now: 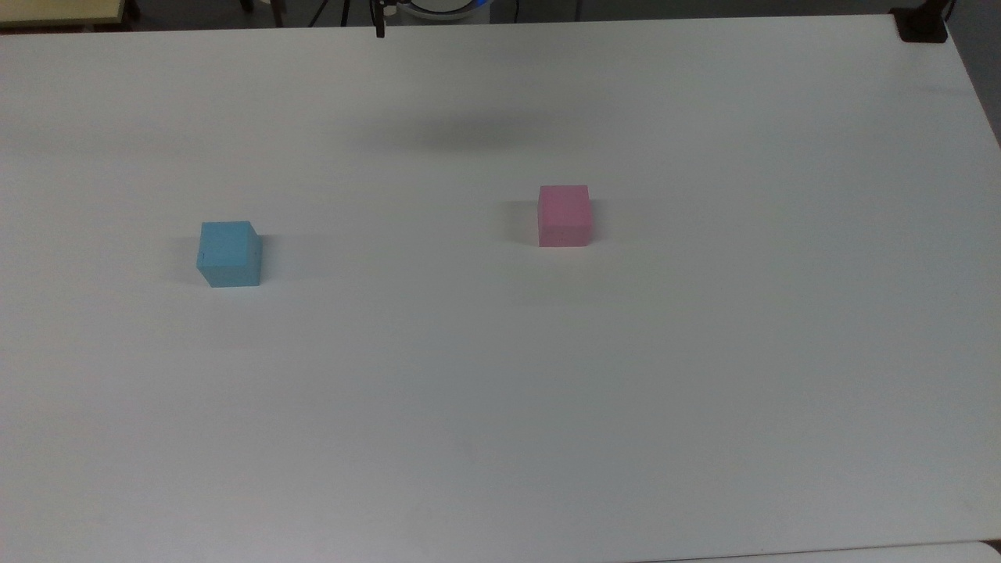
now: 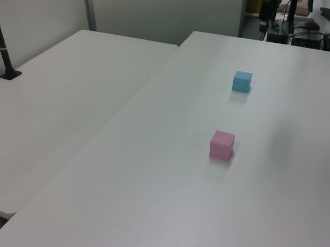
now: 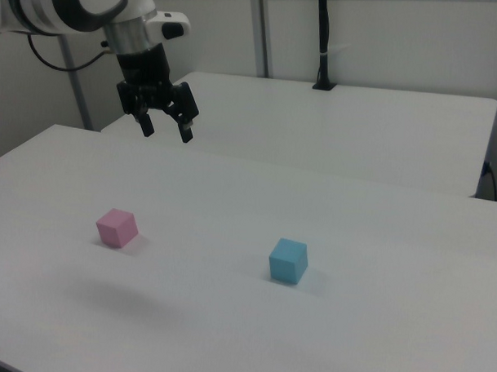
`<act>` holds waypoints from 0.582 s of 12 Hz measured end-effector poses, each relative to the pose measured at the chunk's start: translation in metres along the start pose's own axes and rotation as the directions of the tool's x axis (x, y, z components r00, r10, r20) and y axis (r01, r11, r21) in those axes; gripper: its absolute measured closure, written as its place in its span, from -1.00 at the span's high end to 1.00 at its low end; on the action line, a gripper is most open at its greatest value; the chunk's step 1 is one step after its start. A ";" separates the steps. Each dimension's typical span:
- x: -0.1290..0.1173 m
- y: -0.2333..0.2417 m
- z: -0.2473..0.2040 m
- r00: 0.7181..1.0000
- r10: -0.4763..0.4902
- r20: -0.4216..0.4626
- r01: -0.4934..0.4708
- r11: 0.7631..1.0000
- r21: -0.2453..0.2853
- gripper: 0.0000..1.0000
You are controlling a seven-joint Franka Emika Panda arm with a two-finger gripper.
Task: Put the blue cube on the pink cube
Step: 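Move the open gripper from its raised pose toward the light-blue cube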
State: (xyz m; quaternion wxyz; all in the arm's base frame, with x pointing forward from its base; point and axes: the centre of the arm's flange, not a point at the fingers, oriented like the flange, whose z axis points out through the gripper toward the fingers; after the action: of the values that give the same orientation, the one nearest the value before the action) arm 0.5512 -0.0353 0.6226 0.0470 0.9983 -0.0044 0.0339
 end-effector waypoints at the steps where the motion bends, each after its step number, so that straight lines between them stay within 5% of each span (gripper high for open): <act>1: 0.000 0.004 0.001 1.000 -0.014 0.001 0.014 1.000 0.009 1.00; 7: 0.001 -0.006 0.000 1.000 -0.024 -0.002 0.024 0.999 0.037 1.00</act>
State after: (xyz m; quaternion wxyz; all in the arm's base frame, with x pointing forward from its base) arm 0.5520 -0.0290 0.6219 0.0287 0.9990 0.0084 0.0341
